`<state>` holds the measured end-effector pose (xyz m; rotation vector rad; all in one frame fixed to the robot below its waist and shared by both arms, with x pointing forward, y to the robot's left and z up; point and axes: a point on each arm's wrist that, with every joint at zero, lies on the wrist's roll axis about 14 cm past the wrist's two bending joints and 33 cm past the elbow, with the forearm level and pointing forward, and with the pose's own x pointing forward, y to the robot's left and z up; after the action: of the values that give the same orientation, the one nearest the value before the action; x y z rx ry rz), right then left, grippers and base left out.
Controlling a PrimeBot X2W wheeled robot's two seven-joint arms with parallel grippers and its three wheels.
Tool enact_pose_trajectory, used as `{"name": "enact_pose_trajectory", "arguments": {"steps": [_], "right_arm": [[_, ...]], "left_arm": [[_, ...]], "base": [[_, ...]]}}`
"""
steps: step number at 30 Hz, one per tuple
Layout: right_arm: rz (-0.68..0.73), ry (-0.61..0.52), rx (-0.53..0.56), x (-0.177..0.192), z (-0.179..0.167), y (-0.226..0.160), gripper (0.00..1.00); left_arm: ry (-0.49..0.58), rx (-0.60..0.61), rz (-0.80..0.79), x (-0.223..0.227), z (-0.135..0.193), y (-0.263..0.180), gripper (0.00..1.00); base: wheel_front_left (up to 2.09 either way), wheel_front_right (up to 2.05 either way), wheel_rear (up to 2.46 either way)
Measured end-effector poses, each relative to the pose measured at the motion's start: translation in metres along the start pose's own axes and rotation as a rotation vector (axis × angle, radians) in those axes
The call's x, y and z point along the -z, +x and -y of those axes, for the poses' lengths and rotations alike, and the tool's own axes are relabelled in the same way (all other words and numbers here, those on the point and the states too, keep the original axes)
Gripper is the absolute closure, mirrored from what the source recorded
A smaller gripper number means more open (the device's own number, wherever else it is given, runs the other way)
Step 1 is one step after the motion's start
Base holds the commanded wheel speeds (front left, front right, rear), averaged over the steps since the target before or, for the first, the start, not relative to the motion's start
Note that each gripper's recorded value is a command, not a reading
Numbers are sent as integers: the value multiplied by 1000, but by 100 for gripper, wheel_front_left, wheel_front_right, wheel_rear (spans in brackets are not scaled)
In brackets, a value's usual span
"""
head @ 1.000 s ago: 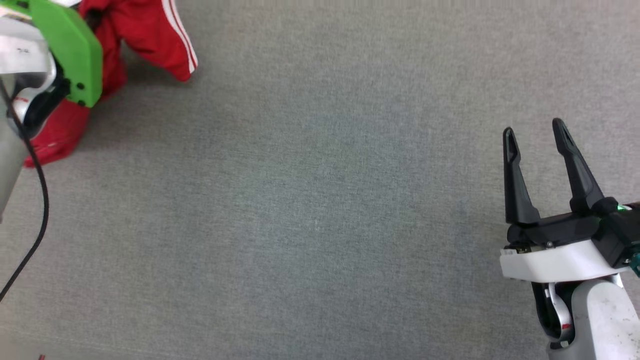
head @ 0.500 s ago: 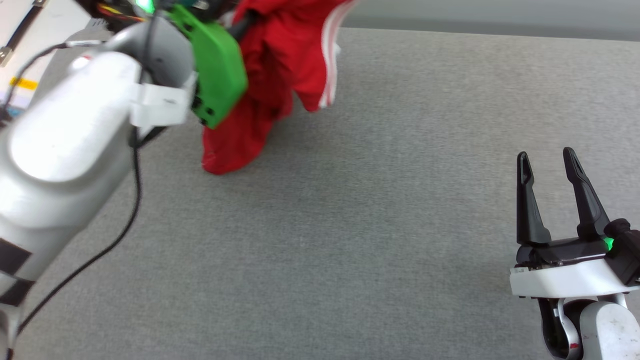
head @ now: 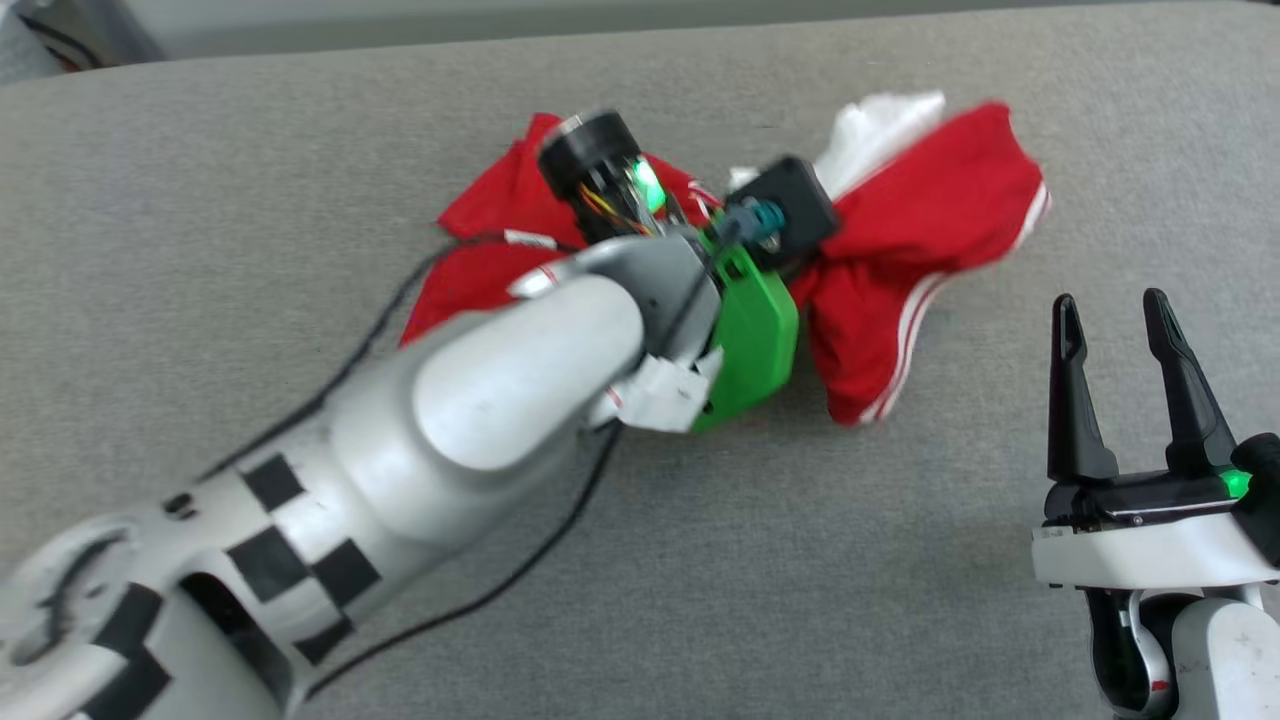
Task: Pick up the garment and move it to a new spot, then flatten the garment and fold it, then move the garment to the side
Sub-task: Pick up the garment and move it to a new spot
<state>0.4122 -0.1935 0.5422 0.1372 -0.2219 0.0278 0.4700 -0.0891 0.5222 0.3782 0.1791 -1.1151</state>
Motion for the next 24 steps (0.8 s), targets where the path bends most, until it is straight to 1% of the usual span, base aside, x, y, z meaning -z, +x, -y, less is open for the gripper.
{"name": "enact_pose_trajectory", "arguments": {"steps": [4, 10, 13, 15, 16, 17, 22, 24], "right_arm": [[-15, -9, 31, 6, 11, 0, 0], [-50, -27, 64, 17, 23, -2, 0], [-57, -27, 64, 20, 24, -1, 0], [-57, -22, 56, 21, 21, 0, 0], [-57, -19, 52, 21, 19, 1, 0], [-55, -16, 48, 21, 18, 2, 0], [-47, -3, 25, 19, 9, 4, 0], [-43, 3, 17, 16, 6, 2, 0]], "left_arm": [[-72, 90, -50, 36, 38, 26, 100], [-183, 195, -142, 81, 93, 42, 100], [-192, 228, -195, 97, 114, 39, 100], [-200, 235, -194, 96, 120, 37, 100], [-201, 233, -187, 94, 120, 36, 67], [-201, 227, -172, 92, 119, 35, 0], [-208, 167, -22, 67, 104, 30, 0], [-201, 114, 76, 46, 87, 27, 0]], "base": [[0, 0, 0], [0, 0, 0], [0, 0, 0], [0, 0, 0], [0, 0, 0], [0, 0, 0], [0, 0, 0], [0, 0, 0]]}}
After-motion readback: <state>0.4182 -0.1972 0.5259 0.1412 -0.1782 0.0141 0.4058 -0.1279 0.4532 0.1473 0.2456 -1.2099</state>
